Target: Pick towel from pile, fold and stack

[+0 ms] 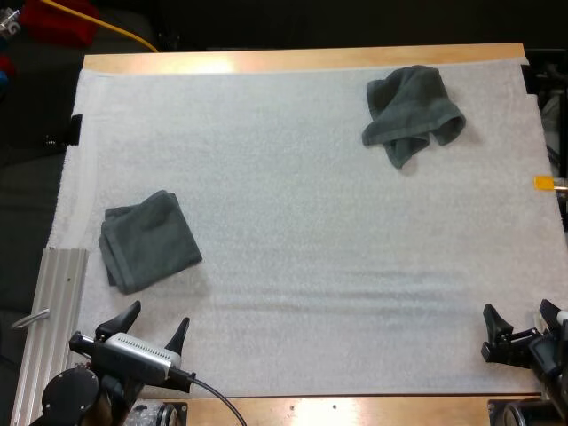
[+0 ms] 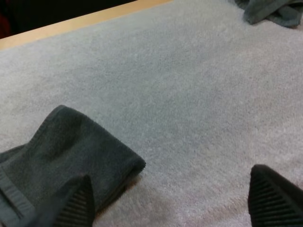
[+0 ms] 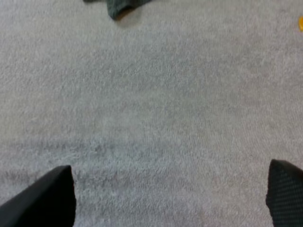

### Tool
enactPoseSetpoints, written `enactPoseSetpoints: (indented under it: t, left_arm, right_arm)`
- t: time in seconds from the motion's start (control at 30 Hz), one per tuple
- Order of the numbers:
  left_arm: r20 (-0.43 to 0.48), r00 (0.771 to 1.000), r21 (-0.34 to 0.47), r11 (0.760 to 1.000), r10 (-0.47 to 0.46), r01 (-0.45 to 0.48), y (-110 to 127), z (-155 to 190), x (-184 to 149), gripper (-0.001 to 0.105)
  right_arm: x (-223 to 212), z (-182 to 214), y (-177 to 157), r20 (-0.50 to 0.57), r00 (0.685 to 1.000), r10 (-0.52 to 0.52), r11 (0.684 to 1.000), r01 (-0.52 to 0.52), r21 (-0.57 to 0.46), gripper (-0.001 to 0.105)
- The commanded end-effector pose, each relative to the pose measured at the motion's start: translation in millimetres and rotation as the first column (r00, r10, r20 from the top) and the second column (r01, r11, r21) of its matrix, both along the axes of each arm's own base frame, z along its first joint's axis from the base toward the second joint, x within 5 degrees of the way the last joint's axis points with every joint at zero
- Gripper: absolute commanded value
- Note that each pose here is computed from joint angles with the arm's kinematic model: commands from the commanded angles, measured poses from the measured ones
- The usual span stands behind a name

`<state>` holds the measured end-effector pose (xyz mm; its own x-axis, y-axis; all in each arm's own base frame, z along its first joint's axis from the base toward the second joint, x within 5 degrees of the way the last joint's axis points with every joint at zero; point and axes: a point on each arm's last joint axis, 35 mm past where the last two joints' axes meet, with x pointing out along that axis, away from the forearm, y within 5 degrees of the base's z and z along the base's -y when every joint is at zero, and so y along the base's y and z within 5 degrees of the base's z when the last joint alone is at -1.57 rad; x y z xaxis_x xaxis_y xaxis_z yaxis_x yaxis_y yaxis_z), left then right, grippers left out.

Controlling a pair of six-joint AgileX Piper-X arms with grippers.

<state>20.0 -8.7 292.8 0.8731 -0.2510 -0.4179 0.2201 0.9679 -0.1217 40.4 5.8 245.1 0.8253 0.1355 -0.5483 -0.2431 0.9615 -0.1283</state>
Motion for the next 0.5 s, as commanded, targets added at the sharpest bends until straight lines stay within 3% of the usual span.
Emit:
enactPoseSetpoints:
  t: [0.0,0.37,0.47]
  left_arm:
    - [0.002,1.000,-0.011,1.000,0.010,-0.010,0.1,2.0,2.7,0.065]
    - [0.071,0.997,-0.045,0.998,-0.044,0.047,-1.8,24.8,-9.3,0.065]
    - [0.047,0.996,-0.059,0.995,-0.076,0.079,-3.1,33.0,-2.9,0.065]
  right_arm:
    - [-1.6,5.2,-0.2,0.003,1.000,-0.001,1.000,0.001,0.000,0.079]
    - [-0.8,33.5,1.4,-0.020,0.999,0.028,0.999,-0.027,0.036,0.079]
    - [4.1,43.7,2.8,-0.035,0.998,0.051,0.997,-0.049,0.051,0.079]
